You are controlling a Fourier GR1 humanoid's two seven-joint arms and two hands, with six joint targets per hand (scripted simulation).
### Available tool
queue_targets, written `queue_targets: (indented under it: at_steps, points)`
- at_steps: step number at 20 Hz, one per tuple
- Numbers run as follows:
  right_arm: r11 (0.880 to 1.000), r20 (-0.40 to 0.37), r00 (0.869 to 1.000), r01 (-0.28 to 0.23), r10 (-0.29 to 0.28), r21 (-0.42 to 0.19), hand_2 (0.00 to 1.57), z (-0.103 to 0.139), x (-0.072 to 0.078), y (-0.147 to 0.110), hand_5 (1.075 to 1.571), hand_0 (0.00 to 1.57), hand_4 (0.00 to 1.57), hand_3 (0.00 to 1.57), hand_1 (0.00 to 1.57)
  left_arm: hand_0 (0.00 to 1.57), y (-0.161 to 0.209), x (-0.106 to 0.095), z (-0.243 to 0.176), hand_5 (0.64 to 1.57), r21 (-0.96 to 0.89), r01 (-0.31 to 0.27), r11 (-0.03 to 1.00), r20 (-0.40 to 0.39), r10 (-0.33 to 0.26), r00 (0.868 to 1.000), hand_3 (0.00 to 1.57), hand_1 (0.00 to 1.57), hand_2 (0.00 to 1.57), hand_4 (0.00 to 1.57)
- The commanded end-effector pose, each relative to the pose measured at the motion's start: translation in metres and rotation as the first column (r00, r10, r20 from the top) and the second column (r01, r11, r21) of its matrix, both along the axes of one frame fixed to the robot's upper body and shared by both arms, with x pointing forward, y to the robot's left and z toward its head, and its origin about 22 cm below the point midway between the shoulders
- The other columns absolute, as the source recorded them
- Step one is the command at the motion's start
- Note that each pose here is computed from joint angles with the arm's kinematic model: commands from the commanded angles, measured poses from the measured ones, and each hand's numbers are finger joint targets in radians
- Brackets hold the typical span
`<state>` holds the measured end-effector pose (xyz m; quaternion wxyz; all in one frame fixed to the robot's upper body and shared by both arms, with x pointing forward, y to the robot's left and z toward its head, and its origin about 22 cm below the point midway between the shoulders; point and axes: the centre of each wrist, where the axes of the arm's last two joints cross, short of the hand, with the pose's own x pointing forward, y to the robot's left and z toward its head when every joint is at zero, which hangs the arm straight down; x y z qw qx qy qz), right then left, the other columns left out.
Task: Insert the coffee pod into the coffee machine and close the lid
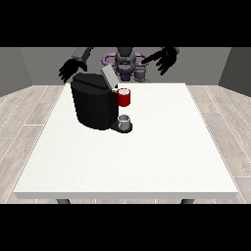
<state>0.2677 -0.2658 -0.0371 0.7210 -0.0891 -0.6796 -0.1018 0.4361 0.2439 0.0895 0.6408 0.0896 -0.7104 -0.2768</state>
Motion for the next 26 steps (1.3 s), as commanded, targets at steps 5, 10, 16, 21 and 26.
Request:
queue_targets:
  at_steps: [5,10,16,21,26]
  points:
    - [0.994,-0.041,0.997,-0.072,0.069,-0.079,0.00,0.011,-0.011,-0.018,1.571,0.00,0.37,0.00,0.00,0.00,-0.008,-0.046,-0.093,1.571,-0.253,-0.085,0.964,-0.161,0.045,0.986,0.00,0.00,0.00,0.19]
    - [0.986,-0.030,0.988,-0.152,0.151,-0.071,0.00,0.042,0.002,-0.016,1.571,0.00,0.26,0.00,0.00,0.00,0.013,-0.071,-0.123,1.571,-0.342,-0.154,0.927,-0.259,0.064,0.964,0.00,0.00,0.00,0.00]
    - [0.967,0.089,0.965,-0.238,0.246,-0.089,0.00,0.062,0.012,0.010,1.571,0.00,0.00,0.00,0.00,0.00,0.015,-0.076,-0.118,1.571,-0.400,-0.151,0.904,-0.227,0.062,0.972,0.00,0.00,0.00,0.00]
    - [0.947,0.071,0.953,-0.281,0.295,-0.157,0.00,0.061,0.019,-0.001,1.571,0.00,0.00,0.00,0.00,0.00,-0.009,-0.099,-0.139,1.571,-0.459,-0.100,0.883,-0.241,-0.015,0.970,0.00,0.00,0.00,0.00]
    - [0.920,0.109,0.927,-0.331,0.358,-0.209,0.00,0.083,0.042,0.016,1.571,0.00,0.22,0.00,0.00,0.00,-0.022,-0.099,-0.123,1.571,-0.466,-0.111,0.878,-0.181,0.028,0.983,0.00,0.00,0.00,0.22]
